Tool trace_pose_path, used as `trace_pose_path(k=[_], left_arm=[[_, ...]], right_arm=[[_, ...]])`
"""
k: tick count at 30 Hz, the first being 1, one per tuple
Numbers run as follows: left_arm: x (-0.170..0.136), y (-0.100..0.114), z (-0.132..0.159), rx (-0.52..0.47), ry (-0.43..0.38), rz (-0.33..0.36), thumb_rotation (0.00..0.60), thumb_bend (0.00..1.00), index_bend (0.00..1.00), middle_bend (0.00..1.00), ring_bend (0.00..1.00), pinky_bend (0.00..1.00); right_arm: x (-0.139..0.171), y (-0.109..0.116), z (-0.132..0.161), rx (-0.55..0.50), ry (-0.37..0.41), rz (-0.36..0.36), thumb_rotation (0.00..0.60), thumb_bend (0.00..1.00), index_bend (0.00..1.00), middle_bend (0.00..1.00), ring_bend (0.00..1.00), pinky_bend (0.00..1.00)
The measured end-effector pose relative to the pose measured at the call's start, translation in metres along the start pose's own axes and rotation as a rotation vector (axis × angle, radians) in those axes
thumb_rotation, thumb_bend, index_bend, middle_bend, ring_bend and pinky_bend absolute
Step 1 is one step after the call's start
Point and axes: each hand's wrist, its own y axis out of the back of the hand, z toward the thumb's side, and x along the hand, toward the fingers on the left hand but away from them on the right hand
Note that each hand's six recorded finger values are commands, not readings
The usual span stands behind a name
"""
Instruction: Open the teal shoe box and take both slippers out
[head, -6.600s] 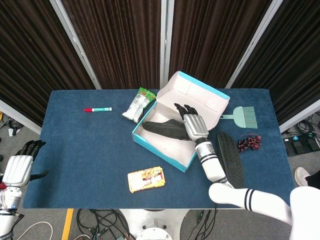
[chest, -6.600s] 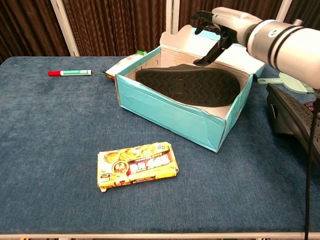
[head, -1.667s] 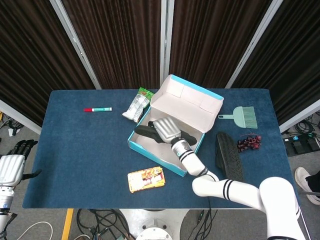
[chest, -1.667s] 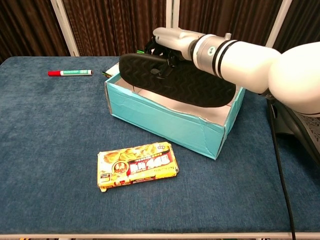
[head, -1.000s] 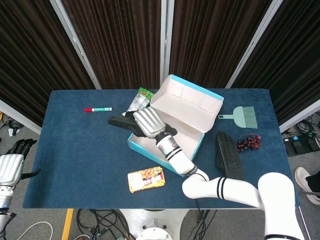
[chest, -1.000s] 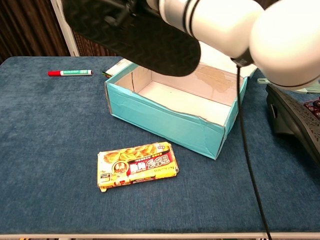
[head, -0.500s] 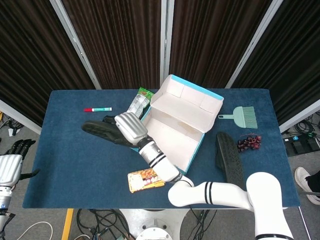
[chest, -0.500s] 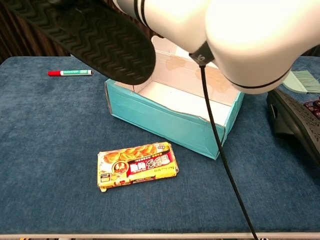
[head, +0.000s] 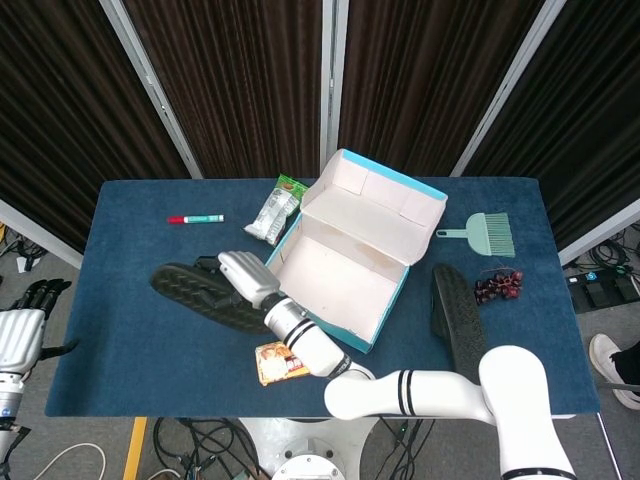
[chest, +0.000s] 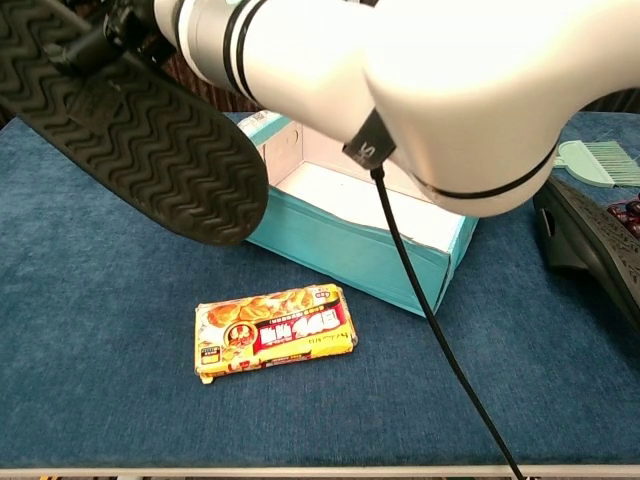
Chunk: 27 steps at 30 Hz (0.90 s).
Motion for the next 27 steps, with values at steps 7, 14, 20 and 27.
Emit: trace_pose_path(k=[7, 14, 20, 27], left_arm=[[0.000, -0.001, -0.002, 0.001, 0.003, -0.001, 0.600, 0.11, 0.15, 0.13, 0.10, 0.36], [-0.001, -0.001, -0.007, 0.000, 0.014, -0.001, 0.600, 0.11, 0.15, 0.13, 0.10, 0.36], [-0.002, 0.000, -0.009, 0.004, 0.017, 0.000, 0.600, 0.11, 0.15, 0.13, 0.10, 0.36], [-0.002, -0.002, -0.009, 0.007, 0.019, -0.006, 0.600, 0.11, 0.15, 0.13, 0.10, 0.36]], right_arm=[[-0.012, -0.026, -0.012, -0.005, -0.036, 0.043, 0.600, 0.59, 0.91, 0.74, 0.59, 0.69], [-0.026, -0.044, -0.027, 0.019, -0.081, 0.046, 0.600, 0.52, 0.86, 0.70, 0.57, 0.67], [-0.027, -0.060, -0.034, 0.005, -0.107, 0.139, 0.600, 0.20, 0.36, 0.35, 0.13, 0.21], [-0.027, -0.057, -0.039, 0.015, -0.109, 0.179, 0.600, 0.10, 0.01, 0.08, 0.00, 0.00]])
